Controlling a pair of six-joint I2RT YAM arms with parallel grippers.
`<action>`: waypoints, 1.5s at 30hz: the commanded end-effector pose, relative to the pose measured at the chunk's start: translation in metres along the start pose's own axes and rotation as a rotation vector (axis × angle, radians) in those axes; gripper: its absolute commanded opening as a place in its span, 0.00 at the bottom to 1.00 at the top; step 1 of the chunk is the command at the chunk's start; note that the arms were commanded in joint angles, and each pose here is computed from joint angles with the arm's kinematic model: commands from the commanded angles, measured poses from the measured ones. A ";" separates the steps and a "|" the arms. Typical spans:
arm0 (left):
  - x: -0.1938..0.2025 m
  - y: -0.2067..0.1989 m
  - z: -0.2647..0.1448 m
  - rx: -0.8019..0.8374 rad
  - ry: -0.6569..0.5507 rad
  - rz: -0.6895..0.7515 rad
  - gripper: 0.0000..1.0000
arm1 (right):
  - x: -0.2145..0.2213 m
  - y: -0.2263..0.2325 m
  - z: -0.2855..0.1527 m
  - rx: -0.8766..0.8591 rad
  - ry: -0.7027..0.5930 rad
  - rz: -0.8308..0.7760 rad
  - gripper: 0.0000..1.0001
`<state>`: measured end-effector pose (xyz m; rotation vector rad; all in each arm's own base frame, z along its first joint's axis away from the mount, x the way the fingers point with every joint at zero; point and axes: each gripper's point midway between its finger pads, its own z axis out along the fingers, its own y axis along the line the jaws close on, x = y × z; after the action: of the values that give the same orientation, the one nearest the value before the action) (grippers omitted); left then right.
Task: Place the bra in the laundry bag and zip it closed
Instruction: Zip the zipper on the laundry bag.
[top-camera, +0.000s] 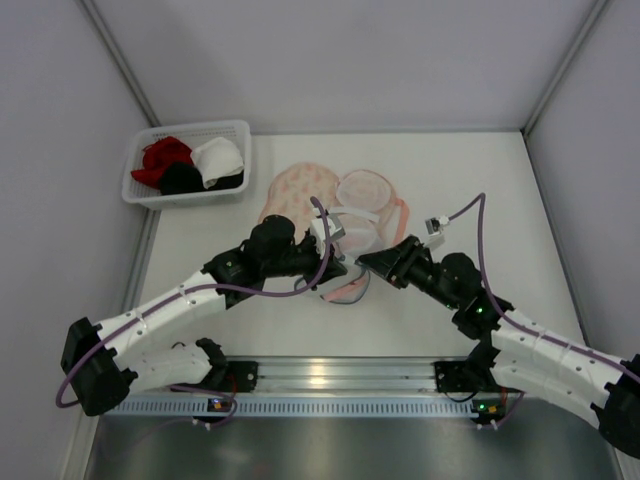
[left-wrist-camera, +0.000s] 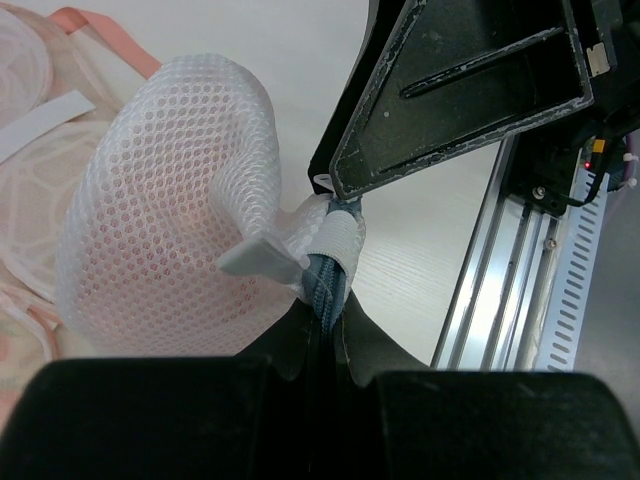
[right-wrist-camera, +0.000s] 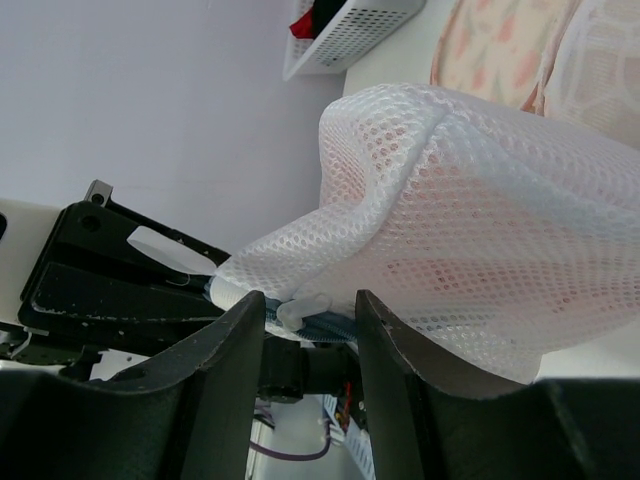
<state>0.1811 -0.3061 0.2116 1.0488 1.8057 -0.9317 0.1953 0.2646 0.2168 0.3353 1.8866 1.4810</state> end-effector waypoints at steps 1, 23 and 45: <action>-0.021 -0.001 0.002 0.009 -0.085 0.052 0.00 | -0.013 0.031 0.000 -0.081 -0.029 -0.013 0.43; -0.015 -0.002 0.005 0.011 -0.068 0.057 0.00 | -0.026 0.042 -0.005 -0.124 -0.088 -0.003 0.28; -0.028 0.000 -0.001 -0.032 -0.106 0.001 0.00 | -0.026 0.022 -0.002 -0.049 -0.098 -0.140 0.00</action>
<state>0.1835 -0.3071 0.2092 1.0331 1.8180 -0.9085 0.1976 0.2602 0.2251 0.2811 1.8344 1.4509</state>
